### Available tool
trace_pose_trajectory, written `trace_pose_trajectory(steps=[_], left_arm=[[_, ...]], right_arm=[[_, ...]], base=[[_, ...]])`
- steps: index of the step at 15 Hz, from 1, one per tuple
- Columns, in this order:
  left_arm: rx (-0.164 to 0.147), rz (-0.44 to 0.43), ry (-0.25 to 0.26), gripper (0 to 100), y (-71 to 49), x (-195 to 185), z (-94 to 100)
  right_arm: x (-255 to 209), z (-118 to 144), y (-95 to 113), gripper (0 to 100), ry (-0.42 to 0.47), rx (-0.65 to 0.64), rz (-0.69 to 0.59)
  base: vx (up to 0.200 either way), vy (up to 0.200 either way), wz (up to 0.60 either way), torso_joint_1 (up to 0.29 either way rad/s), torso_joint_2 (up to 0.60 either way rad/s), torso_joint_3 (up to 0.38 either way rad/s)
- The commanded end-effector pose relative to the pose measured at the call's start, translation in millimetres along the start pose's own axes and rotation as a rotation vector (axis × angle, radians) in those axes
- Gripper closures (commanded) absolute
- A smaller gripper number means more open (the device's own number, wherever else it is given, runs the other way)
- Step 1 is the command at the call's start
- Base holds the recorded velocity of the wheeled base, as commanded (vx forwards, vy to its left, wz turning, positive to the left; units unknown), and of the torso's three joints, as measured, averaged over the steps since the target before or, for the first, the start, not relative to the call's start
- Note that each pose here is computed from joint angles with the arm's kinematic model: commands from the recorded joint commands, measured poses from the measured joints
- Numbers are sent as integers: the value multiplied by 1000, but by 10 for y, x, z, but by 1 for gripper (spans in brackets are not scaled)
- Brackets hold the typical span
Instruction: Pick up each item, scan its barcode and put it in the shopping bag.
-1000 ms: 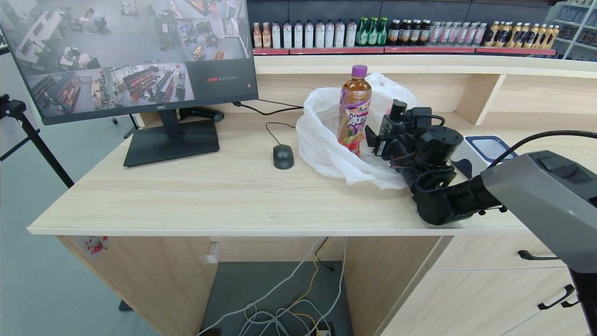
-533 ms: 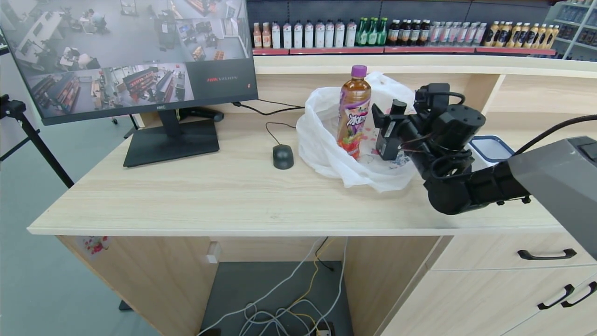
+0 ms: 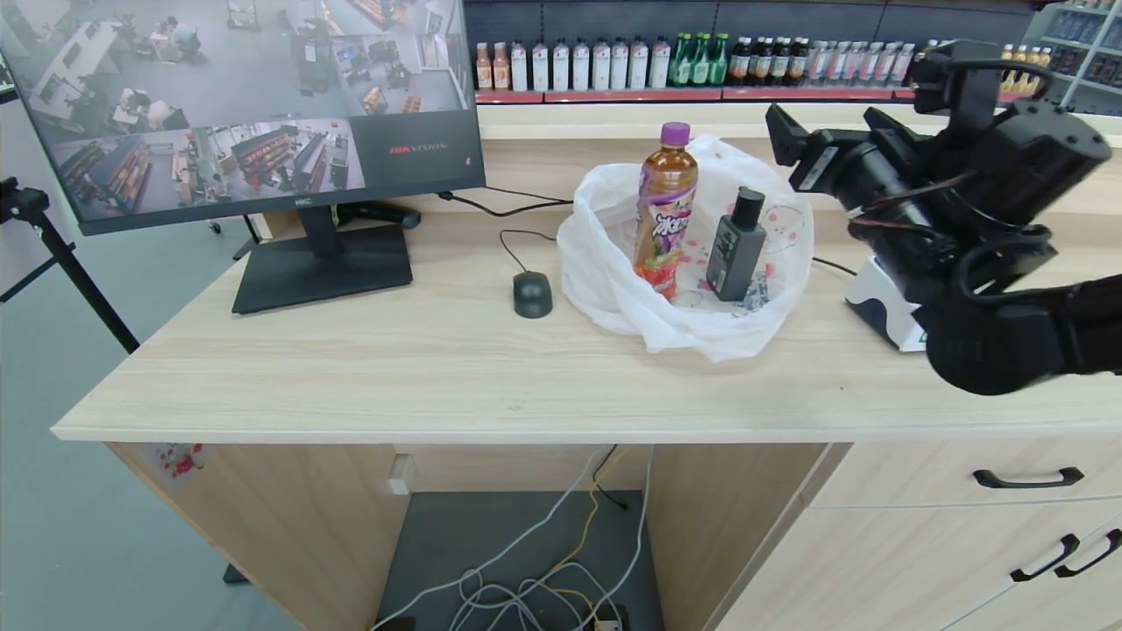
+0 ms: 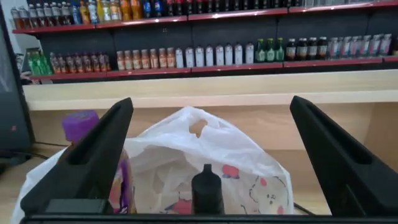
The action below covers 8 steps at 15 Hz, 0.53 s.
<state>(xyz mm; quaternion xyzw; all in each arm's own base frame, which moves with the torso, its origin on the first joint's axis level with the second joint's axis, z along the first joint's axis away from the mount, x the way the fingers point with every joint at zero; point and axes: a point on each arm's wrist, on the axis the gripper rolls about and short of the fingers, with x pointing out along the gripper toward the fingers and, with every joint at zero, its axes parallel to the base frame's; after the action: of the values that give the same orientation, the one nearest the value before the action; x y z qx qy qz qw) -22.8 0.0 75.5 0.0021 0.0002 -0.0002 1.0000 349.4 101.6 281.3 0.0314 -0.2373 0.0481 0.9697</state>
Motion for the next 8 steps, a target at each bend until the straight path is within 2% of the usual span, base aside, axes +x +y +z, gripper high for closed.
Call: trace_pose_trajectory(steps=[1,4,8], left_arm=[[0,-1,0,0,0,0,0],[0,-1,0,0,0,0,0],[0,-1,0,0,0,0,0]], right_arm=[[-900,576,-196,0,15,16,0],[-2101,531,-416,0,149,6,4],[-3015,475,-595,0,170,-15,-37]], base=[[0,0,0,0,0,0],[0,0,0,0,0,0],[0,0,0,0,0,0]])
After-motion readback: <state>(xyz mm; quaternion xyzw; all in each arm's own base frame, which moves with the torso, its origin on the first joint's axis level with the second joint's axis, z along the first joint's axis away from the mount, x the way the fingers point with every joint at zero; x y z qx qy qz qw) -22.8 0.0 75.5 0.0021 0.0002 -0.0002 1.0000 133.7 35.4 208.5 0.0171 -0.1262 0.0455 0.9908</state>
